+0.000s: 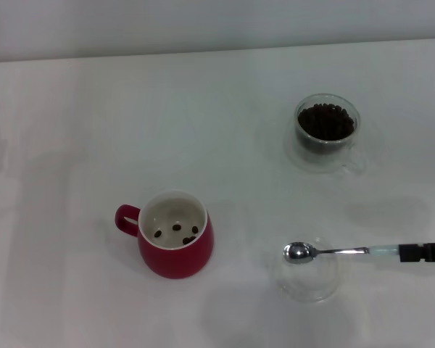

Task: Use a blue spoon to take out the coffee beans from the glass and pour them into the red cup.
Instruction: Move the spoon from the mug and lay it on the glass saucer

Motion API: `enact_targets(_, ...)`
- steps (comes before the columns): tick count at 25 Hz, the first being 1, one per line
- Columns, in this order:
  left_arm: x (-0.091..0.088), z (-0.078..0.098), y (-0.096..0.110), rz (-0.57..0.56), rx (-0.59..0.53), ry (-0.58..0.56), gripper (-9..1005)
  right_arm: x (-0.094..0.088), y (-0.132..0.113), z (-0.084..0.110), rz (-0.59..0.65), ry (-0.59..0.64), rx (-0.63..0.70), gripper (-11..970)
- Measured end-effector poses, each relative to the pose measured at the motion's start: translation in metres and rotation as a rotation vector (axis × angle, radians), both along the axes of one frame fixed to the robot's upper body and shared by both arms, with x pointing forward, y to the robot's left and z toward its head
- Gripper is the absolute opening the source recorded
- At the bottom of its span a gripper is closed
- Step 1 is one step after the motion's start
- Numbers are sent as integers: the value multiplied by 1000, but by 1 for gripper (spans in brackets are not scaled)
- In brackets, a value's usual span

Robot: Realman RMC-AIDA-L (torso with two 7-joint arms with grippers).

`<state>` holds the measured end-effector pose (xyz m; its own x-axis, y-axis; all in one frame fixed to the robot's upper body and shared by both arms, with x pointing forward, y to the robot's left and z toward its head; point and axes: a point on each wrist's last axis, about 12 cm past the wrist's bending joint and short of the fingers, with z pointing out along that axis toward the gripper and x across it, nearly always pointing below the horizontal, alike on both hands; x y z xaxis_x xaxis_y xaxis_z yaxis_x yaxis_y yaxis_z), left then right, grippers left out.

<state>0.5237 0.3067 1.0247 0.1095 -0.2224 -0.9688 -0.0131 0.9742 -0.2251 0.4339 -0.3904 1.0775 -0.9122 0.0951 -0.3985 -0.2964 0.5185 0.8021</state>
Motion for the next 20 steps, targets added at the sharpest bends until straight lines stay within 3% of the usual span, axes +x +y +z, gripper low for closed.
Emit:
enact_targets(6, 0, 0, 0, -1, 0, -2, 787, 10, 6, -3, 2, 10, -26, 190)
enact_targets(20, 0, 0, 1, 1, 1, -1, 788, 15, 8, -8, 3, 46, -66, 199)
